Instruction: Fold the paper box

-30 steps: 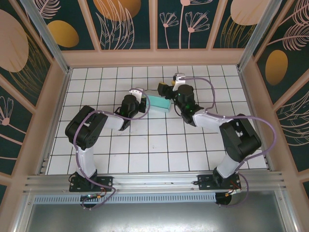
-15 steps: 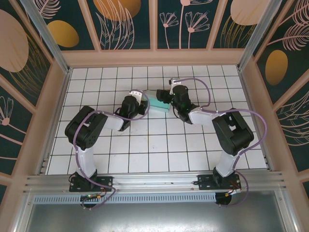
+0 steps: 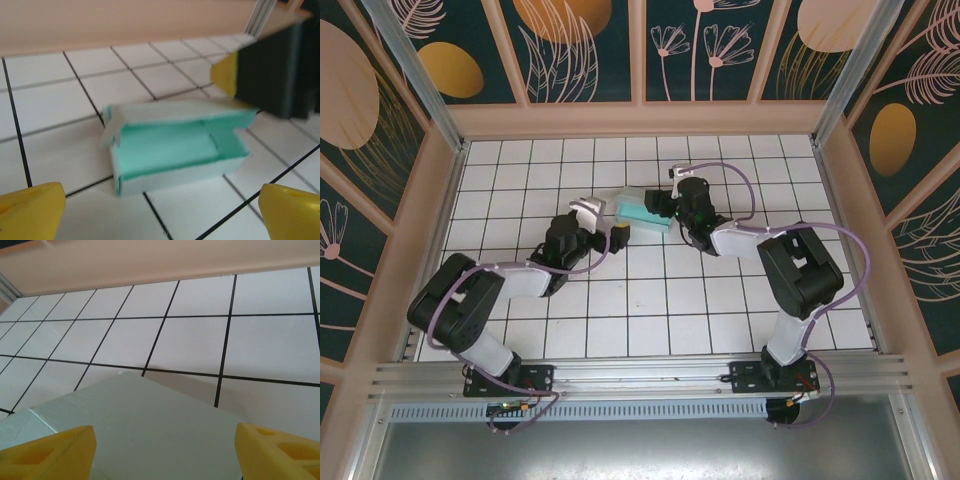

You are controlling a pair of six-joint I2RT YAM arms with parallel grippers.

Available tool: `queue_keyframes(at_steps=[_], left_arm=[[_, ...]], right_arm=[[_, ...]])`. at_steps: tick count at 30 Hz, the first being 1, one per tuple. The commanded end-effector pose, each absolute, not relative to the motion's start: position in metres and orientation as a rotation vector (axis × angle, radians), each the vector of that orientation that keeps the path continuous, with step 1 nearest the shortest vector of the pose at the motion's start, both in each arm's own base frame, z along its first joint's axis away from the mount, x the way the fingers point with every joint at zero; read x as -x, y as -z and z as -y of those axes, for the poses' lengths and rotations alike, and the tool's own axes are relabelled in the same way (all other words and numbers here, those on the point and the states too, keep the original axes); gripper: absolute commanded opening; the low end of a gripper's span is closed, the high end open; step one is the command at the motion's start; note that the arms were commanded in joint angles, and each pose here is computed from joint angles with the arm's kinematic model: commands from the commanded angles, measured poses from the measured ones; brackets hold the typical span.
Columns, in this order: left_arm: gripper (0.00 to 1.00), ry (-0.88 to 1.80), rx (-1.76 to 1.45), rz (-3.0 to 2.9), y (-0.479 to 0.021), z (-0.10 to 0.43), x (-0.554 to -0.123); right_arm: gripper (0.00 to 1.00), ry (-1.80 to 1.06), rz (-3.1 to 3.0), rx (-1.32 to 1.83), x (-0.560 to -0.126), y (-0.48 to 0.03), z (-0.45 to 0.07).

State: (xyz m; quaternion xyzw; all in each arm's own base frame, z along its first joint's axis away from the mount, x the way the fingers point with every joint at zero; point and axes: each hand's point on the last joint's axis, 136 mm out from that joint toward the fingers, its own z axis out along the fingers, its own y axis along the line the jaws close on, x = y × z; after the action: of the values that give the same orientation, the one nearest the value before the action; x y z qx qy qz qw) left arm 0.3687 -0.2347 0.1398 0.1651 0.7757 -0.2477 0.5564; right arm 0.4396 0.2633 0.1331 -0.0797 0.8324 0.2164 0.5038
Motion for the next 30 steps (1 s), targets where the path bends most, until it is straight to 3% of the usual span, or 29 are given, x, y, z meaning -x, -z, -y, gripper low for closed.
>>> queue_keyframes(at_steps=[1, 5, 13, 23, 30], left_arm=[[0.98, 0.6, -0.318, -1.794, -0.169, 0.228, -0.378], [0.99, 0.611, -0.181, -1.848, -0.182, 0.213, -0.405], [0.97, 0.696, -0.09, -2.131, -0.135, 0.218, -0.452], [0.91, 0.795, -0.119, -2.351, -0.081, 0.243, -0.459], [0.78, 0.805, -0.111, -2.41, -0.06, 0.244, -0.455]], right_arm=[[0.74, -0.498, -2.038, 0.223, -0.441, -0.123, -0.263], [0.75, -0.467, -2.068, 0.222, -0.435, -0.109, -0.257], [0.76, -0.394, -2.13, 0.222, -0.426, -0.081, -0.248], [0.76, -0.547, -2.044, 0.175, -0.422, -0.122, -0.255], [0.76, -0.642, -2.072, 0.106, -0.415, -0.113, -0.258]])
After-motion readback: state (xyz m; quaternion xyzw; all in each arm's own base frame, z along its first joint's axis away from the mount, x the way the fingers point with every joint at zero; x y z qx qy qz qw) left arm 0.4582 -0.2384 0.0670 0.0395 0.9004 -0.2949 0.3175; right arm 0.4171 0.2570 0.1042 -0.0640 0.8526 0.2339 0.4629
